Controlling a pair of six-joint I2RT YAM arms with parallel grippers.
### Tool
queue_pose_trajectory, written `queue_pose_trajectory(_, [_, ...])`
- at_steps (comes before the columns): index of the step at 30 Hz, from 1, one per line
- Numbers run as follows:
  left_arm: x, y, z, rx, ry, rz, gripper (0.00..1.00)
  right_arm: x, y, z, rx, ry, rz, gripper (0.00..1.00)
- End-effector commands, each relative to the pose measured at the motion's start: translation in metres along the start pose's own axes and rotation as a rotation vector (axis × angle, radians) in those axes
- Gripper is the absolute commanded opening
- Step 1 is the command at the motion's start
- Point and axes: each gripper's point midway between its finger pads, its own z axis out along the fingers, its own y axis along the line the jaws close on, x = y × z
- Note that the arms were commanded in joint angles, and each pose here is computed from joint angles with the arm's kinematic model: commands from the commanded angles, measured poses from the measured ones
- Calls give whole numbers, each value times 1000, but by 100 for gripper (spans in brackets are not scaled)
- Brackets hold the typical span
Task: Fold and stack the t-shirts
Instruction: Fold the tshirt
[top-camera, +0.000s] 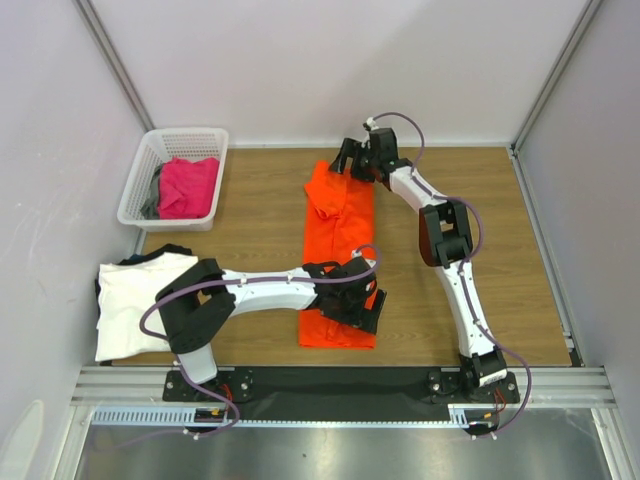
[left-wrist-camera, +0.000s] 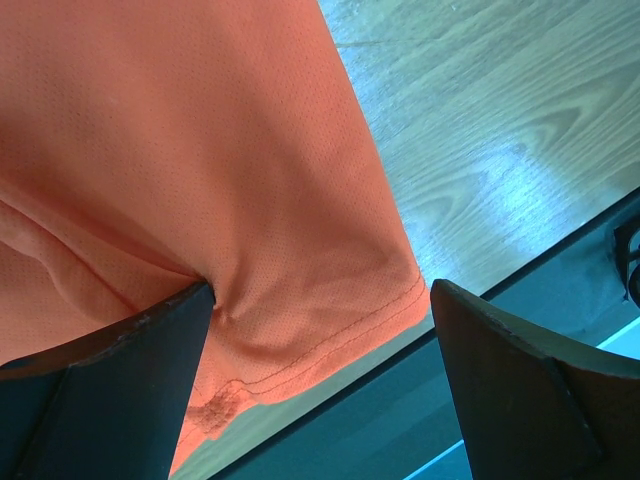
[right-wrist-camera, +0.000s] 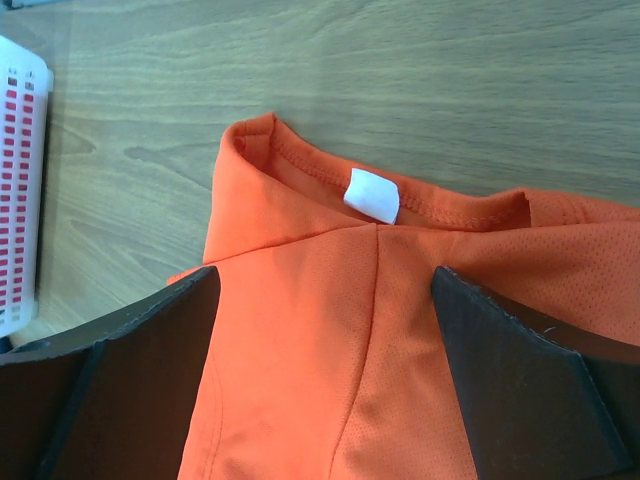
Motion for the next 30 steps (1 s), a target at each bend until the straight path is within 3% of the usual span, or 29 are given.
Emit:
queue_pose_trajectory(1, [0,7,5,-37,-21,-5,98,-6,17,-2,-23,-19,-43,94])
queue_pose_trajectory(5, [-18,3,-21,-42,-101,20,99,-40,37,-23,-37,-69,-69,95])
queue_pose_trajectory(11, [-60,-3,-97,-56,-264,59,100,-130,92,-115,-133,-194,-94,99])
queue_pose_trajectory(14, [-74,10,-140,-5,-334,6,100,-157,100,-171,-99,-226,-72,100])
queue_pose_trajectory(16, [-82,37,-167,11,-393,-71,100,-142,87,-187,-49,-178,-37,100])
queue_pose_trajectory(17, [-88,55,-175,17,-412,-105,100,-149,101,-215,-58,-203,-59,100])
queue_pose_trajectory(19, [-89,72,-189,26,-475,-113,100,-114,83,-223,3,-132,-26,100])
queue_pose_trajectory(22, [-87,86,-196,69,-487,-132,100,-88,97,-258,-7,-122,-7,100])
queue_pose_trajectory(23, [-86,91,-195,53,-488,-133,100,-52,81,-254,23,-47,35,100])
queue_pose_trajectory(28, [-65,114,-164,6,-419,-213,100,50,100,-285,39,90,95,100])
queue_pose_trajectory(30, [-57,121,-154,1,-393,-256,100,105,84,-291,85,189,143,100])
